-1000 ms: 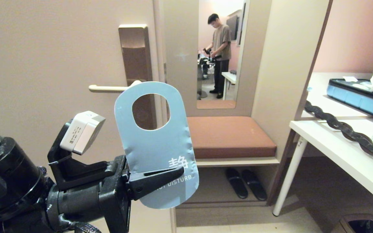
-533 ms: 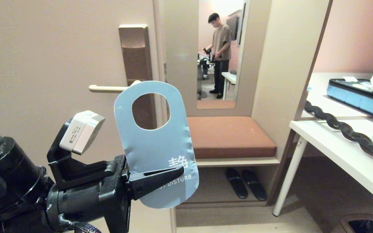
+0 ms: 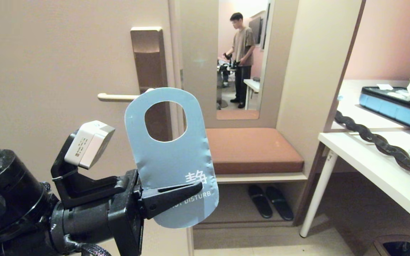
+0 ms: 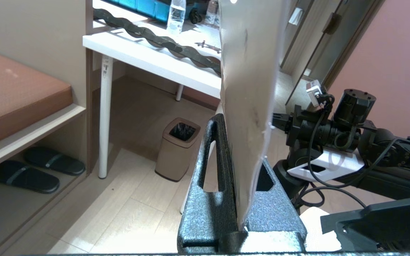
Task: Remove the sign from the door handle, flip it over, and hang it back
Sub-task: Hang the sign back with the other side facing out
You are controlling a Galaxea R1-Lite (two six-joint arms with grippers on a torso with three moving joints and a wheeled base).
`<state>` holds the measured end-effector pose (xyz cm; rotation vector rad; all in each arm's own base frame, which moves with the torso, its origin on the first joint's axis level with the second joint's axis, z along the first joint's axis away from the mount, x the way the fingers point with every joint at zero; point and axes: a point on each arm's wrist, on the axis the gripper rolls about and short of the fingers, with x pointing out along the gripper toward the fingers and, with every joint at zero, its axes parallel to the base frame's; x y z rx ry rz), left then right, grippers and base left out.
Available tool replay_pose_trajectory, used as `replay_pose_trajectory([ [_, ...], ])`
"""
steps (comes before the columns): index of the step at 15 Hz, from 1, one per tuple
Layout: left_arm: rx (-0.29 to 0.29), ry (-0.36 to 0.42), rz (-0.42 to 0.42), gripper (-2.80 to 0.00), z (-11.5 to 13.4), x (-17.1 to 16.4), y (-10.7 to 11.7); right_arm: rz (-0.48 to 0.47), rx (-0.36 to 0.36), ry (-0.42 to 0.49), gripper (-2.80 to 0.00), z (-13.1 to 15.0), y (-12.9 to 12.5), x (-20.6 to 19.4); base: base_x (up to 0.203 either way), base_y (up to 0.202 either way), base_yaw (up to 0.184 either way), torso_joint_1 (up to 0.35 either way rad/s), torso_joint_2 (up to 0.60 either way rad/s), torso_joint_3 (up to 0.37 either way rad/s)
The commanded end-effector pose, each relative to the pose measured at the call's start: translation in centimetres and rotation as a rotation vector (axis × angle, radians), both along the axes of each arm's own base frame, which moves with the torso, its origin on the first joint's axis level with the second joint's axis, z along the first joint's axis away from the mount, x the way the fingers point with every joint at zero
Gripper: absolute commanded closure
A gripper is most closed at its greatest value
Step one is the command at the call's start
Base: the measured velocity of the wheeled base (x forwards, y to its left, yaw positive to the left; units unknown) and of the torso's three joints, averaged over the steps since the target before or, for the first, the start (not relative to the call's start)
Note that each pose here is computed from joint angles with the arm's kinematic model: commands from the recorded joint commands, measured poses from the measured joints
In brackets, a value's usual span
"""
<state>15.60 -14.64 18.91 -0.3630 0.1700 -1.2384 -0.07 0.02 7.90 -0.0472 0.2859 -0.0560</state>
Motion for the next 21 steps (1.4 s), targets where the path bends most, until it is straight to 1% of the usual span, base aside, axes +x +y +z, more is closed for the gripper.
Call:
replay_pose_trajectory([
  [1, -0.005, -0.006, -0.003, 0.0, 0.1, 0.0, 0.0, 0.067, -0.001, -0.004, 0.0, 0.0, 0.0, 0.0, 0.0, 0.0, 0.0, 0.0, 0.0, 0.0],
  [3, -0.01, -0.012, -0.001, 0.0, 0.2, 0.0, 0.1, 0.082, -0.003, -0.058, 0.0, 0.0, 0.0, -0.5, 0.0, 0.0, 0.0, 0.0, 0.0, 0.0],
  [7, -0.005, -0.027, 0.014, 0.0, 0.3, 0.0, 0.2, 0.081, -0.005, -0.224, 0.0, -0.2, 0.0, -1.8, 0.0, 0.0, 0.0, 0.0, 0.0, 0.0],
  [9, 0.002, -0.044, 0.025, 0.0, 0.2, 0.2, 0.3, 0.08, -0.007, -0.272, 0.0, -0.3, 0.0, -2.1, 0.0, 0.0, 0.0, 0.0, 0.0, 0.0],
  [12, 0.004, -0.052, 0.054, 0.0, 0.3, 0.5, 0.7, 0.079, -0.005, -0.284, 0.0, -0.3, 0.0, -2.2, 0.0, 0.0, 0.0, 0.0, 0.0, 0.0],
  [14, 0.004, -0.054, 0.105, 0.0, 0.3, 0.8, 1.0, 0.079, -0.005, -0.284, 0.0, -0.3, 0.0, -2.2, 0.0, 0.0, 0.0, 0.0, 0.0, 0.0],
  [16, 0.018, -0.077, 0.17, 0.0, 0.2, 1.1, 1.2, 0.079, -0.005, -0.283, 0.0, -0.4, 0.0, -2.2, 0.0, 0.0, 0.0, 0.0, 0.0, 0.0],
  [19, 0.039, -0.109, 0.236, 0.0, 0.1, 1.3, 1.3, 0.079, -0.005, -0.284, 0.0, -0.3, 0.0, -2.2, 0.0, 0.0, 0.0, 0.0, 0.0, 0.0],
  [21, 0.037, -0.109, 0.277, 0.0, 0.2, 1.4, 1.4, 0.079, -0.005, -0.284, 0.0, -0.3, 0.0, -2.2, 0.0, 0.0, 0.0, 0.0, 0.0, 0.0],
])
